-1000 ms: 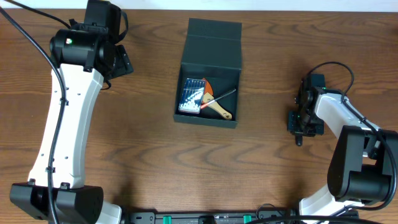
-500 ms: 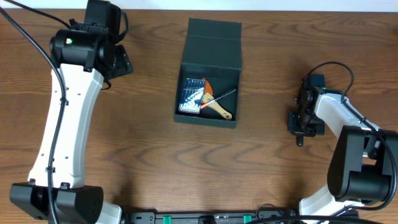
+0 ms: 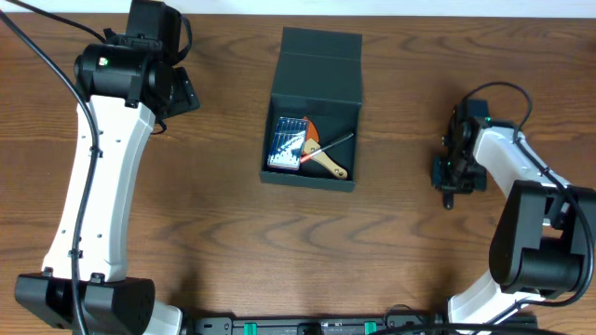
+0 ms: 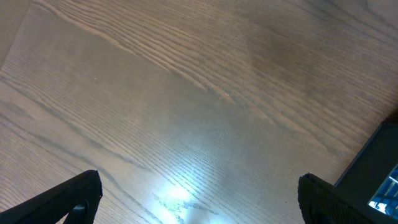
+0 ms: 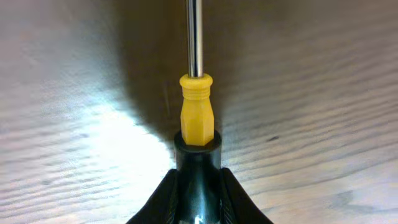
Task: Pack container
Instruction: 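Carry the screwdriver left and lower it into the black box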
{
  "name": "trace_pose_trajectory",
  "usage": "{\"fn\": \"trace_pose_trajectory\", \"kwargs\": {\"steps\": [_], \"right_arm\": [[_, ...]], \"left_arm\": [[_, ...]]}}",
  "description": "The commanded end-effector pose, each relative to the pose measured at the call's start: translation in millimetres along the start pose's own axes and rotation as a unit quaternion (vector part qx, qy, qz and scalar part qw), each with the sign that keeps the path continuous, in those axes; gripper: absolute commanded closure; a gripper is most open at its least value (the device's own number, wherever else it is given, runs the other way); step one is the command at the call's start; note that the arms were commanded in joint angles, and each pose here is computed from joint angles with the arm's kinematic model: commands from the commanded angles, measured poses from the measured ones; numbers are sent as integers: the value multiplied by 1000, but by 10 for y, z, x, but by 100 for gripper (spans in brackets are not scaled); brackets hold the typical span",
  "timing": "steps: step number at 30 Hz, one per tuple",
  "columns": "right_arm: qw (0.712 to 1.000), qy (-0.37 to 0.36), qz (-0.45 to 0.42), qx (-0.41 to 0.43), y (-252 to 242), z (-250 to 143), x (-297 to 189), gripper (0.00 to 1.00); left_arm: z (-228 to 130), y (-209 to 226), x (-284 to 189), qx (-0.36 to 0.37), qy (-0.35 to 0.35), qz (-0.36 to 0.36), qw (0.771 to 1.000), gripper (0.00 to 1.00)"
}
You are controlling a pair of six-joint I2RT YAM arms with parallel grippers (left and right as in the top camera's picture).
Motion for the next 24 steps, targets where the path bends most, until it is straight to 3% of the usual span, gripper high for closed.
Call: {"fn": "trace_pose_trajectory", "kwargs": {"steps": [1,11,24], "right_arm": [[1000,-24,9,-12,64,154,-163,99],[995,-70,27,-70,356,374,-585,99],[965,-148,81,-202,1306,330,-1344,99]], "left_arm": [[5,22,10,-5,1,7,1000,1],[5,22,10,-5,1,7,1000,1],[5,22,10,-5,1,7,1000,1]]}}
Point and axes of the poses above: each gripper's point midway between its finger pads, its own x axis out along the fingers, its own y axis along the line the jaws close on, z = x × y, the point moved 6 cm from there along -x, back along the fingers, and after that the axes turned 7 degrees about x, right-handed, at the moved point
